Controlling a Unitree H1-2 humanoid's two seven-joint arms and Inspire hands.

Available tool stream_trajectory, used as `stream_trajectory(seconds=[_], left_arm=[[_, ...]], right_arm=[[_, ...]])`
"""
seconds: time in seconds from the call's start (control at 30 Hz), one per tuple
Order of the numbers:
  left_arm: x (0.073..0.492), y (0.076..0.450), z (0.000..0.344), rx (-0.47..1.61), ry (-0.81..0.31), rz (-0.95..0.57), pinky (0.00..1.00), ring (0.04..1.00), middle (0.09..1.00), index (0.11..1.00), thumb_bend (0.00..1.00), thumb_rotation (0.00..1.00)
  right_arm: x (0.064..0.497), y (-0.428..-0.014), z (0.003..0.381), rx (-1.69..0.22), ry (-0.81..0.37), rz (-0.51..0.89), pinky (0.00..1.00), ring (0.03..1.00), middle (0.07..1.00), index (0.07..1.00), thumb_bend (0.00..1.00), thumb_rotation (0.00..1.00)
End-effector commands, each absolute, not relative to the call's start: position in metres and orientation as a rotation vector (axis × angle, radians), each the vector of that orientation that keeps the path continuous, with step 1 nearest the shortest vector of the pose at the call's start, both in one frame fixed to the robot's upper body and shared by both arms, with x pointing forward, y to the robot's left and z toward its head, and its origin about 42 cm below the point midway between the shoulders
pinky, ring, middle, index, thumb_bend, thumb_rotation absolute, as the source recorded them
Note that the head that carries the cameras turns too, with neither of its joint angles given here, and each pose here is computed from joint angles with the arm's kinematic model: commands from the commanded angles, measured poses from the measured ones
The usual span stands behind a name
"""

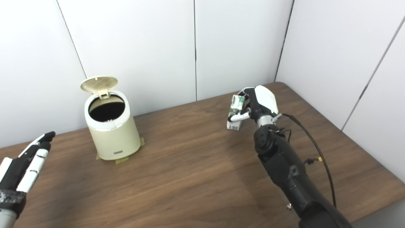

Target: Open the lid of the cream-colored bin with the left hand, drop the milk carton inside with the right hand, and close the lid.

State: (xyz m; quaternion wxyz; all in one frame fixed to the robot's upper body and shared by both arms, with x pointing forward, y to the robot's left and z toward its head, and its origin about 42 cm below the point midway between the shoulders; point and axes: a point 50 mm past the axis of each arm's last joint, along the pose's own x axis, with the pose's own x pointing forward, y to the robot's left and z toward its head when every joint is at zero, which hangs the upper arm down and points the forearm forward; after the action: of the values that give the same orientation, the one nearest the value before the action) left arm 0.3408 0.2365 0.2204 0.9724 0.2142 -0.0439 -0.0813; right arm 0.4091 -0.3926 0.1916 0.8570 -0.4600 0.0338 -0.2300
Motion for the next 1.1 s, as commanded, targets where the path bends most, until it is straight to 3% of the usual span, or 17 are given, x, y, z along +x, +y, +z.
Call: stream_trajectory(seconds=[0.0,0.13,0.27,0.5,0.87,1.07], left_arm=[[0.344,0.235,0.239,0.456,-0.183,-0.177,0.98,0.985,0.963,0.920,0.42,0.88],[0.343,0.235,0.237,0.462,-0.187,-0.176,0.98,0.979,0.955,0.916,0.42,0.88],[0.340,0.234,0.236,0.458,-0.193,-0.178,0.96,0.969,0.948,0.914,0.40,0.87],[0.337,0.227,0.226,0.472,-0.183,-0.167,0.93,0.951,0.948,0.908,0.46,0.86],[0.332,0.211,0.207,0.495,-0.147,-0.153,0.94,0.979,0.979,0.933,0.53,0.92],[0.329,0.205,0.203,0.504,-0.149,-0.145,0.95,0.984,0.981,0.941,0.52,0.97]], right_arm=[[0.416,-0.396,0.227,-0.960,-0.058,-0.554,0.35,0.390,0.521,0.515,0.51,0.00],[0.406,-0.376,0.245,-0.948,-0.144,-0.560,0.32,0.375,0.507,0.524,0.51,0.00],[0.389,-0.343,0.270,-0.972,-0.356,-0.486,0.36,0.384,0.514,0.508,0.52,0.00],[0.369,-0.279,0.304,-0.963,-0.580,-0.379,0.37,0.387,0.518,0.492,0.52,0.00],[0.366,-0.223,0.320,-0.861,-0.743,-0.238,0.37,0.391,0.518,0.504,0.52,0.00],[0.377,-0.186,0.330,-0.797,-0.785,-0.201,0.41,0.388,0.506,0.500,0.52,0.00]])
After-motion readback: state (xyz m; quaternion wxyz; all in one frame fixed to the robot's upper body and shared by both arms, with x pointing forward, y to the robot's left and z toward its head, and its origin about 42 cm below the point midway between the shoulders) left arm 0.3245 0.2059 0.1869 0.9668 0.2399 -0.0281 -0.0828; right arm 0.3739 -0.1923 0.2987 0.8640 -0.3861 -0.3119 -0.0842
